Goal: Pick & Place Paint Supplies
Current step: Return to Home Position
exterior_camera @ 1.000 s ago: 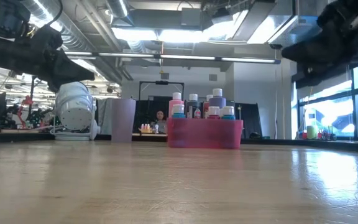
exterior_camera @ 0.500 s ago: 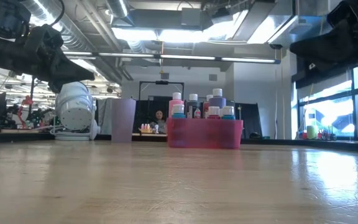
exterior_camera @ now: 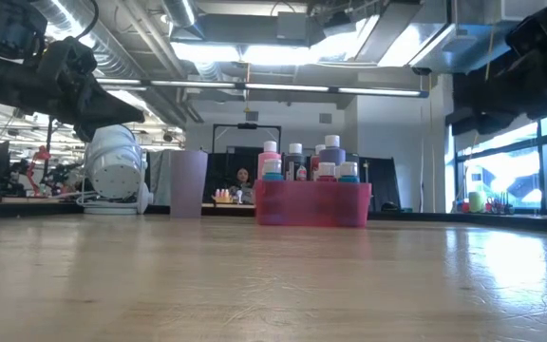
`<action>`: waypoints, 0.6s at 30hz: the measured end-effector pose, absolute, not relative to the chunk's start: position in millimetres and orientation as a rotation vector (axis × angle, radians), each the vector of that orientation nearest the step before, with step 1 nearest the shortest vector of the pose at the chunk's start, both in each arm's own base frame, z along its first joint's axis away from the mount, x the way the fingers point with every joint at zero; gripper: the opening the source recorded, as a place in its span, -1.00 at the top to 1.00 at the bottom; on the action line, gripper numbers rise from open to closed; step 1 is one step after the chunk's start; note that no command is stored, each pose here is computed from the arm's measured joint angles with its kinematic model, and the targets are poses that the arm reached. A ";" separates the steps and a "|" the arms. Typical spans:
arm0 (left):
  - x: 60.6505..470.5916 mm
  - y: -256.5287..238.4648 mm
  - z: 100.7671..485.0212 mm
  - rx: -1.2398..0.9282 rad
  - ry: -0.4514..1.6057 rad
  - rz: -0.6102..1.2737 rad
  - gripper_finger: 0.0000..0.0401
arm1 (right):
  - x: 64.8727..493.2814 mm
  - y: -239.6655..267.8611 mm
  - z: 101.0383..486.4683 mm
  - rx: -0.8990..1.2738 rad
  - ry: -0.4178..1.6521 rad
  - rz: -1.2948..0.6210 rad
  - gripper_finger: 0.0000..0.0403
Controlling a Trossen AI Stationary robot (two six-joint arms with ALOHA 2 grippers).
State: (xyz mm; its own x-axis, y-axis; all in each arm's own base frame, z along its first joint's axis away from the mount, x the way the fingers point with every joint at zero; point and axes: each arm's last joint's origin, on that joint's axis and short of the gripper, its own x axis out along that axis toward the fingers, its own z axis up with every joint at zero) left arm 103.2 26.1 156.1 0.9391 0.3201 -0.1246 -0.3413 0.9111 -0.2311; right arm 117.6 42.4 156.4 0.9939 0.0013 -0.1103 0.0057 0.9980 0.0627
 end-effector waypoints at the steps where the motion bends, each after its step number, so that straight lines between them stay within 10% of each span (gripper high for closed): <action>1: 103.2 26.1 156.1 -0.254 0.085 0.341 0.95 | 116.5 41.9 156.3 0.062 0.114 0.001 1.00; 18: 103.2 26.1 156.1 -0.253 0.084 0.342 0.96 | 101.2 38.0 156.4 0.049 0.124 0.118 1.00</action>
State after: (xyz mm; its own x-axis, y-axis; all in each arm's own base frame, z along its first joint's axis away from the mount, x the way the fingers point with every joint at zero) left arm 103.2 26.1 156.1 0.9389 0.3209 -0.1242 -0.3419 0.9109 -0.2311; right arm 101.2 38.0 156.4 0.9854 0.1205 -0.1205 -0.1145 0.9918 0.0562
